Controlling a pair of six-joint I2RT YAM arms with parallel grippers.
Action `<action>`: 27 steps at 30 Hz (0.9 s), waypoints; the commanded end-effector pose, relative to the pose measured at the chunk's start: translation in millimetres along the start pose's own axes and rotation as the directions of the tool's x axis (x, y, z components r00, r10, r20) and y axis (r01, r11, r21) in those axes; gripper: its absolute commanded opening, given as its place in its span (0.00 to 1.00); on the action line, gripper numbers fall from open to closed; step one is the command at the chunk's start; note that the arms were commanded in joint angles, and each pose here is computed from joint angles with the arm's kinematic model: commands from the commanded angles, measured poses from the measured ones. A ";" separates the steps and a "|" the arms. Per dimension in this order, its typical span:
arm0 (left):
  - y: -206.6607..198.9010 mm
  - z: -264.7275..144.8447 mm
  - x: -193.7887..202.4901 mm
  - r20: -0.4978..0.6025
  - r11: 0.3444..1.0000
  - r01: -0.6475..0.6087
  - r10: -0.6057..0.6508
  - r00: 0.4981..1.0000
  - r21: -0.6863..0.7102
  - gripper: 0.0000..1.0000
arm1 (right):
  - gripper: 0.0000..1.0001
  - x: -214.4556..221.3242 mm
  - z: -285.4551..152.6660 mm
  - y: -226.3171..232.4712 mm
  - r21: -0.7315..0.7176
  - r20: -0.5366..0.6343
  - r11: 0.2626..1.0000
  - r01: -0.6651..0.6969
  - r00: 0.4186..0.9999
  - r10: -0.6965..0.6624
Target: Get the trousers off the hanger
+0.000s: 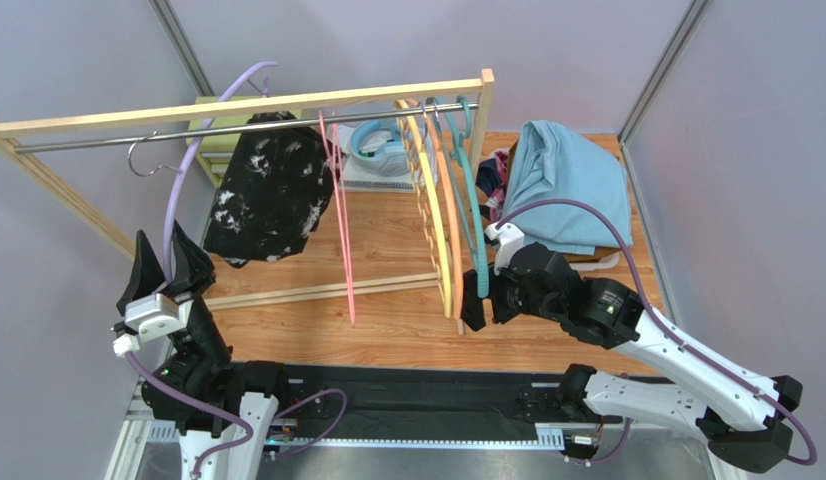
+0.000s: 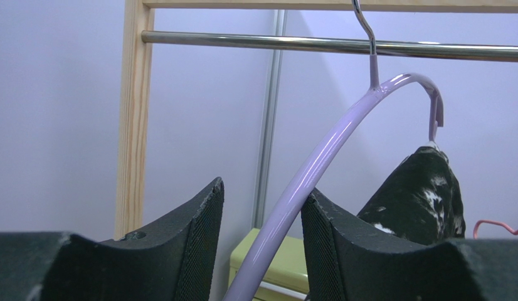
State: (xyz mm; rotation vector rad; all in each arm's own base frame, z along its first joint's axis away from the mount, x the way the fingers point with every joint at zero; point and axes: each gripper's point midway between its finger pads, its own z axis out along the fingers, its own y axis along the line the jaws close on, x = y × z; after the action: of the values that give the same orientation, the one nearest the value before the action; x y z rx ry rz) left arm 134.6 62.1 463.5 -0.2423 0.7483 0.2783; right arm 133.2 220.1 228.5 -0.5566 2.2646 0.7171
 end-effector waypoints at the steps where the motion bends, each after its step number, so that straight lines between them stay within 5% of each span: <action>1: 21.2 -13.5 -102.8 0.295 0.981 0.196 -0.186 0.937 -0.005 0.00 | 0.83 -22.8 -13.3 11.8 -0.041 0.074 0.999 0.011 0.997 -0.008; 7: 35.4 -41.9 -117.1 0.172 0.983 0.185 -0.182 0.968 -0.002 0.00 | 0.83 -27.7 -30.2 9.4 -0.038 0.111 0.999 0.006 0.994 -0.002; 13: 37.6 -60.5 -105.0 -0.072 0.991 0.136 -0.134 0.988 0.019 0.00 | 0.85 -25.8 -55.4 5.4 -0.054 0.154 0.999 -0.004 0.988 0.012; 21: 35.6 -76.2 -97.5 -0.268 0.982 0.184 -0.168 0.949 0.038 0.00 | 0.91 -9.5 -69.3 -4.1 -0.042 0.132 0.999 -0.022 0.991 0.028; 27: 21.6 -86.1 -72.7 -0.451 0.970 0.240 -0.194 0.871 0.046 0.00 | 0.91 8.2 -53.6 -7.2 -0.025 0.078 0.991 -0.133 0.988 0.134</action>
State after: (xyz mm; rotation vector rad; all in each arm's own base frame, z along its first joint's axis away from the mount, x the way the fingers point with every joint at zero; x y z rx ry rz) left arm 13.9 56.5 431.1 -0.2274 1.1946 0.1341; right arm 108.2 178.6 264.1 -0.4631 2.1855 0.7940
